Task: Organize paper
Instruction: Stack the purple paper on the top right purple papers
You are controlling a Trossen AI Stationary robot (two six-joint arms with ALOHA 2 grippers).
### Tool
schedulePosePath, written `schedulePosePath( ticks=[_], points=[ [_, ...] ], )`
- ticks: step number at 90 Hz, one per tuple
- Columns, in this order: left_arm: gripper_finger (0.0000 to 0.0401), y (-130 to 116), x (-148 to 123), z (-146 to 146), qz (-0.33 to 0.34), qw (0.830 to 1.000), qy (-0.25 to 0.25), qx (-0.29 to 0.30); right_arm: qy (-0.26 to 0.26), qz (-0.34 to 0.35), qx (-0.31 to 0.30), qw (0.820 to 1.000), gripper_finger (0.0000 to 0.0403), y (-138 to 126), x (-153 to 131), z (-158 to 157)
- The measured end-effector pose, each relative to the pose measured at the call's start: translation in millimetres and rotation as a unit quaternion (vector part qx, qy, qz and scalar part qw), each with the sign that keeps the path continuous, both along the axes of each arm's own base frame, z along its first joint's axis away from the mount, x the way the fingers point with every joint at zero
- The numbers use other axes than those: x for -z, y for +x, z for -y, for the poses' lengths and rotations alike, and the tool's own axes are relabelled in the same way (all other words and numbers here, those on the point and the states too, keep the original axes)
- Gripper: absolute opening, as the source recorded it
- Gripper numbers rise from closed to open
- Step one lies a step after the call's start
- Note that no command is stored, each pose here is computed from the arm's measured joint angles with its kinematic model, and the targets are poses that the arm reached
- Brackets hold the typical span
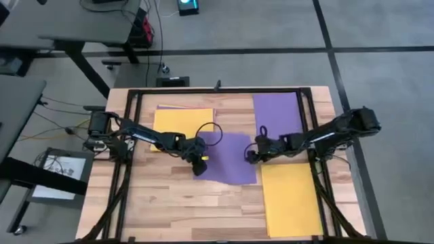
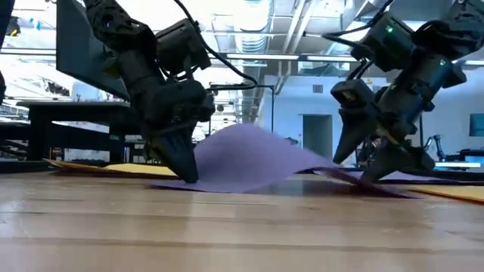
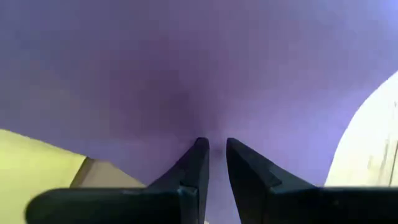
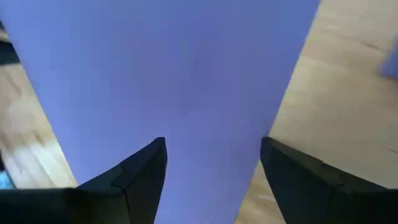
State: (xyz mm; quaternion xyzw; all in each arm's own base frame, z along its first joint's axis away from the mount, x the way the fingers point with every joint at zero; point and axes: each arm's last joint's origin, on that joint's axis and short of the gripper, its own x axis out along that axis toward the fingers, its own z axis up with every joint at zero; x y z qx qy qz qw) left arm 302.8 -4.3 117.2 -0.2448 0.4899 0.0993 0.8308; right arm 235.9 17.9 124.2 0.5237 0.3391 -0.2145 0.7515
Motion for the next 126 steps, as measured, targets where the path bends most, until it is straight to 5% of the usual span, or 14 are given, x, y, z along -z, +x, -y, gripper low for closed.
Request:
schedulePosePath(
  ticks=[37, 51, 69, 82, 96, 108, 126],
  points=[
    [0.0042, 2.3, -0.7, 0.1, 0.016, 1.000, 0.004, 0.010, -0.010, 0.098, -0.057, 0.993, 0.0246, 12.4, -15.1, -9.0],
    [0.0042, 2.2, -0.7, 2.6, 0.018, 0.999, 0.008, 0.045, -0.066, 0.113, -0.072, 0.989, 0.0246, 22.3, -28.0, 8.7],
    [0.0042, -1.9, 0.3, 7.5, -0.002, 0.983, 0.063, 0.173, -0.207, 0.049, -0.190, 0.958, 0.0246, 31.4, -42.6, 33.9],
    [0.0042, 1.1, -19.1, 4.2, -0.026, 0.974, 0.085, 0.208, -0.224, -0.026, -0.234, 0.946, 0.0246, 28.3, -41.9, 44.9],
    [0.0042, 12.0, -58.8, 2.2, -0.017, 0.977, 0.104, 0.185, -0.149, -0.040, -0.225, 0.962, 0.0246, 27.1, -34.5, 42.5],
    [0.0042, 11.0, -89.2, 12.2, -0.018, 0.988, 0.064, 0.136, -0.136, -0.028, -0.242, 0.960, 0.0246, 31.2, -31.7, 33.3],
    [0.0042, 6.2, -82.3, 61.9, 0.000, 0.998, -0.027, 0.059, -0.138, -0.049, -0.259, 0.955, 0.0246, 39.9, -8.3, 33.4]
  ],
)
